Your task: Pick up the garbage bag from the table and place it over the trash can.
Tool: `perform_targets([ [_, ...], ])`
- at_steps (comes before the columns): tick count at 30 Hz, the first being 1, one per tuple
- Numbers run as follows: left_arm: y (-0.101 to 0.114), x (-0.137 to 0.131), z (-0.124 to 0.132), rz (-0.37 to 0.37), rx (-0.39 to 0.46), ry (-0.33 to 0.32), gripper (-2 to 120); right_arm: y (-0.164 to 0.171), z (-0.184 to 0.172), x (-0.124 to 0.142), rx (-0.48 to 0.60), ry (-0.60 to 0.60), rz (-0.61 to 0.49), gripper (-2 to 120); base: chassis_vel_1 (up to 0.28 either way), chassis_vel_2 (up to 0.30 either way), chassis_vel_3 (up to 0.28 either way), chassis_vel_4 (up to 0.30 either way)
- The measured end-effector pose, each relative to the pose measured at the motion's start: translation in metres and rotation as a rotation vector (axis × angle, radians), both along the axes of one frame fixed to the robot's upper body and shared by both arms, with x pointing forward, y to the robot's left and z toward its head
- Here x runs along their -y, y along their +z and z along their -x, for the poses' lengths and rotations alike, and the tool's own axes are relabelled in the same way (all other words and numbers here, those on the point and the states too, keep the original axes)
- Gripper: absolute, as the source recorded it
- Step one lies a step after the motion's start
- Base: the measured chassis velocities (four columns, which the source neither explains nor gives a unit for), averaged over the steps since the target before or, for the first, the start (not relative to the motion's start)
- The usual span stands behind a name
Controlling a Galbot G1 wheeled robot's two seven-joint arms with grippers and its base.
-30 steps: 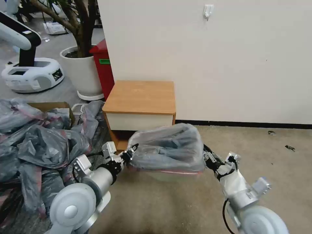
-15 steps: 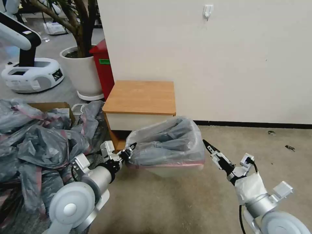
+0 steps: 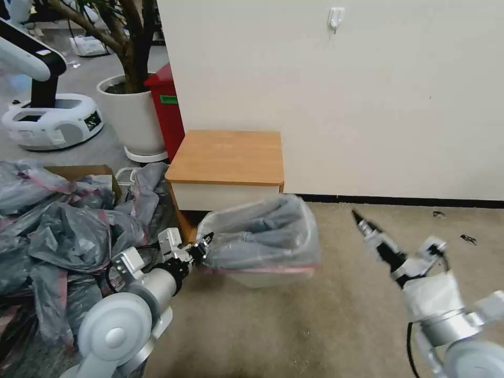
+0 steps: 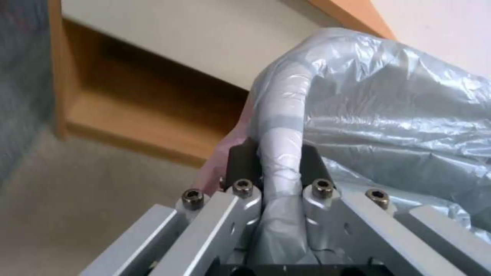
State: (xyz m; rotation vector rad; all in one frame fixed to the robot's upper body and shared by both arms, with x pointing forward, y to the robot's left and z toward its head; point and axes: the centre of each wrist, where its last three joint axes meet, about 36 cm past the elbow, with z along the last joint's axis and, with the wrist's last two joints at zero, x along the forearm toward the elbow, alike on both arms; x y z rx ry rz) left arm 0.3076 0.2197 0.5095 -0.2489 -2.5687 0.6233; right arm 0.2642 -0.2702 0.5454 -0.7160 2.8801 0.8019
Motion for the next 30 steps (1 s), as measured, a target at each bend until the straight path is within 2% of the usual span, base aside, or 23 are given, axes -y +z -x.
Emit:
perform_targets([
  [1,-0.002,0.003,0.001,-0.032,0.018,-0.015,5,0.008,-0.006,-0.010,-0.011,0.037,0.074,100,0.000,0.000,0.000,0.000],
  [2,-0.002,0.003,0.001,-0.032,0.018,-0.015,5,0.008,-0.006,-0.010,-0.011,0.037,0.074,100,0.000,0.000,0.000,0.000],
  [3,-0.004,0.007,0.002,-0.072,0.045,-0.035,5,0.015,-0.014,-0.023,-0.046,0.074,0.146,99,0.000,0.000,0.000,0.000],
  [6,-0.007,0.013,0.006,-0.158,0.103,-0.073,5,0.030,-0.028,-0.060,-0.044,0.198,0.293,89,0.000,0.000,0.000,0.000],
  [7,-0.007,0.013,0.006,-0.158,0.103,-0.073,5,0.030,-0.028,-0.060,-0.044,0.198,0.293,89,0.000,0.000,0.000,0.000],
  [10,-0.011,0.017,0.010,-0.229,0.153,-0.101,5,0.020,-0.045,-0.080,-0.020,0.272,0.480,75,0.000,0.000,0.000,0.000],
  [11,-0.011,0.017,0.010,-0.229,0.153,-0.101,5,0.020,-0.045,-0.080,-0.020,0.272,0.480,75,0.000,0.000,0.000,0.000],
  [14,-0.013,0.018,0.012,-0.292,0.203,-0.126,5,0.001,-0.058,-0.095,-0.010,0.384,0.626,61,0.000,0.000,0.000,0.000],
  [15,-0.013,0.018,0.012,-0.292,0.203,-0.126,5,0.001,-0.058,-0.095,-0.010,0.384,0.626,61,0.000,0.000,0.000,0.000],
  [18,-0.012,0.021,0.013,-0.316,0.232,-0.141,5,-0.014,-0.066,-0.106,-0.008,0.440,0.713,45,0.000,0.000,0.000,0.000],
  [20,-0.011,0.021,0.013,-0.316,0.234,-0.143,5,-0.017,-0.068,-0.108,-0.011,0.447,0.731,42,0.000,0.000,0.000,0.000],
  [22,-0.010,0.022,0.014,-0.315,0.237,-0.147,5,-0.024,-0.073,-0.112,-0.034,0.465,0.781,31,0.000,0.000,0.000,0.000],
  [23,-0.010,0.022,0.015,-0.313,0.237,-0.149,5,-0.027,-0.075,-0.113,-0.044,0.463,0.803,26,0.000,0.000,0.000,0.000],
  [25,-0.009,0.022,0.016,-0.312,0.239,-0.150,5,-0.028,-0.077,-0.113,-0.047,0.456,0.823,24,0.000,0.000,0.000,0.000],
  [26,-0.008,0.023,0.017,-0.310,0.242,-0.153,5,-0.031,-0.080,-0.113,-0.050,0.441,0.853,18,0.000,0.000,0.000,0.000],
  [28,-0.007,0.023,0.018,-0.310,0.244,-0.155,5,-0.032,-0.081,-0.112,-0.052,0.433,0.868,14,0.000,0.000,0.000,0.000],
  [30,-0.004,0.024,0.021,-0.309,0.258,-0.163,5,-0.034,-0.082,-0.111,-0.076,0.414,0.910,4,0.000,0.000,0.000,0.000],
])
